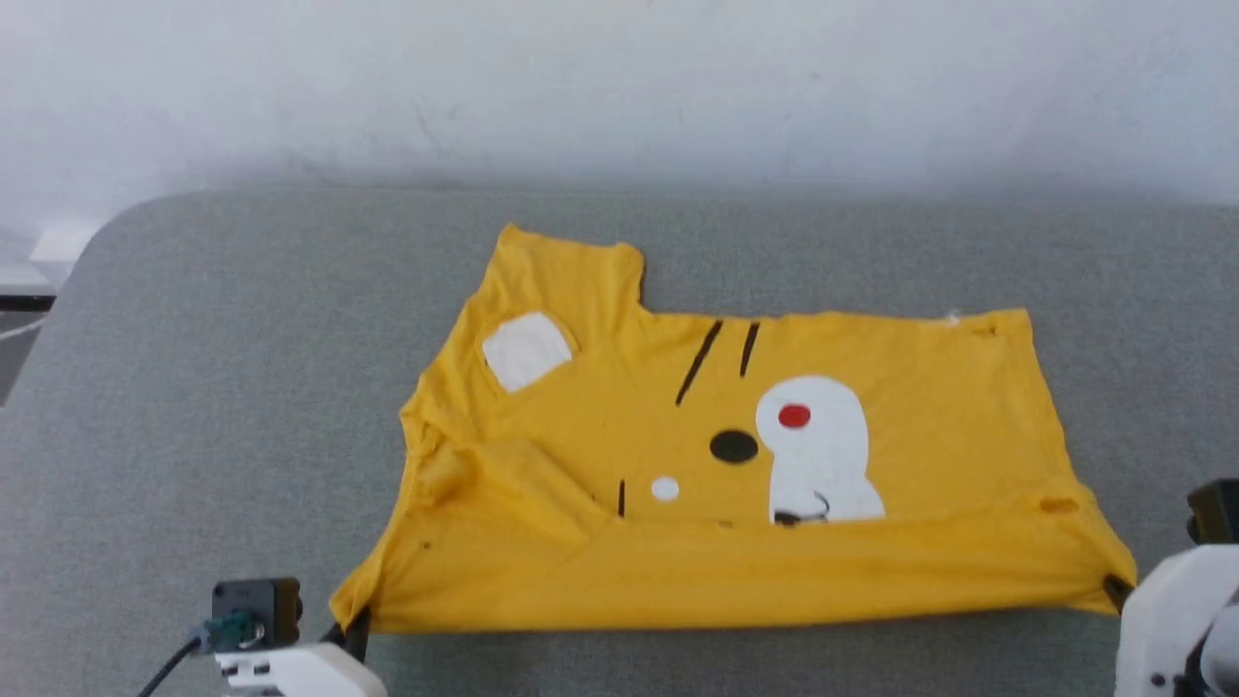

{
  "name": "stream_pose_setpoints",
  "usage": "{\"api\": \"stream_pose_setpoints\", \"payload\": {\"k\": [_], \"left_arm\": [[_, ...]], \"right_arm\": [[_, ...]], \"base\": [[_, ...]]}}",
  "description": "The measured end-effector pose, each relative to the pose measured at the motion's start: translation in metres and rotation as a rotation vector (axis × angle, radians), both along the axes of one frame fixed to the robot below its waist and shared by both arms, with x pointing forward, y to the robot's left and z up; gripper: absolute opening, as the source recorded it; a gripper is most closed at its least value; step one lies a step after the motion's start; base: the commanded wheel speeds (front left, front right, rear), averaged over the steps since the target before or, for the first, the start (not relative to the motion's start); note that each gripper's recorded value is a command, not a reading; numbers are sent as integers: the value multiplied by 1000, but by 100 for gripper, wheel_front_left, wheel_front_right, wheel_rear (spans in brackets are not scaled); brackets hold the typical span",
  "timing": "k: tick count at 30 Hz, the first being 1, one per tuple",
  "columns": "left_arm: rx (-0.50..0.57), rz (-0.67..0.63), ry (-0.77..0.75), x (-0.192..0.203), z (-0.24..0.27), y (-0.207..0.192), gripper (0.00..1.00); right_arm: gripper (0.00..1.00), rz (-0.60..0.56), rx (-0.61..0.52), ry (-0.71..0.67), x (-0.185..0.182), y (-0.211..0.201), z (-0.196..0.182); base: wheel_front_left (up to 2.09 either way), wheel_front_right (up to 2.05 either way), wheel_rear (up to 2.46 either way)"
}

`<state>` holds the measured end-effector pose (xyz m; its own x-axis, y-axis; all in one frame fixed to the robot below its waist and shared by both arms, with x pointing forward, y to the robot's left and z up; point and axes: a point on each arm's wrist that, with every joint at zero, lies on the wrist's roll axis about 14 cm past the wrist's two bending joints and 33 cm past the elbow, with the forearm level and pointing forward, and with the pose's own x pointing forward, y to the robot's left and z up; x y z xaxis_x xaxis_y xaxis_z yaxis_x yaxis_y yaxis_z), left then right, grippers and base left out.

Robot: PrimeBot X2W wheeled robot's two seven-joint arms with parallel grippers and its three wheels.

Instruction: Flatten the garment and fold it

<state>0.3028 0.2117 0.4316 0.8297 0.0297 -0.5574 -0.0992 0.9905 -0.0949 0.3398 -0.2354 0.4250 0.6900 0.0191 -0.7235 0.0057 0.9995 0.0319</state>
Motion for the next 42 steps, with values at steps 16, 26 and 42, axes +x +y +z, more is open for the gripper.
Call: {"api": "stream_pose_setpoints", "payload": {"k": [16,26,42], "left_arm": [[-117,-7,220,-60,-55,-15,0],[-109,26,-204,6,19,-3,100],[79,-319,-608,136,123,-48,100]], "right_arm": [[17,-48,55,203,-60,2,-50],[100,-48,77,-208,5,3,22],[100,70,39,-824,69,34,125]], "base": [[0,0,0],[0,0,0],[0,0,0]]}}
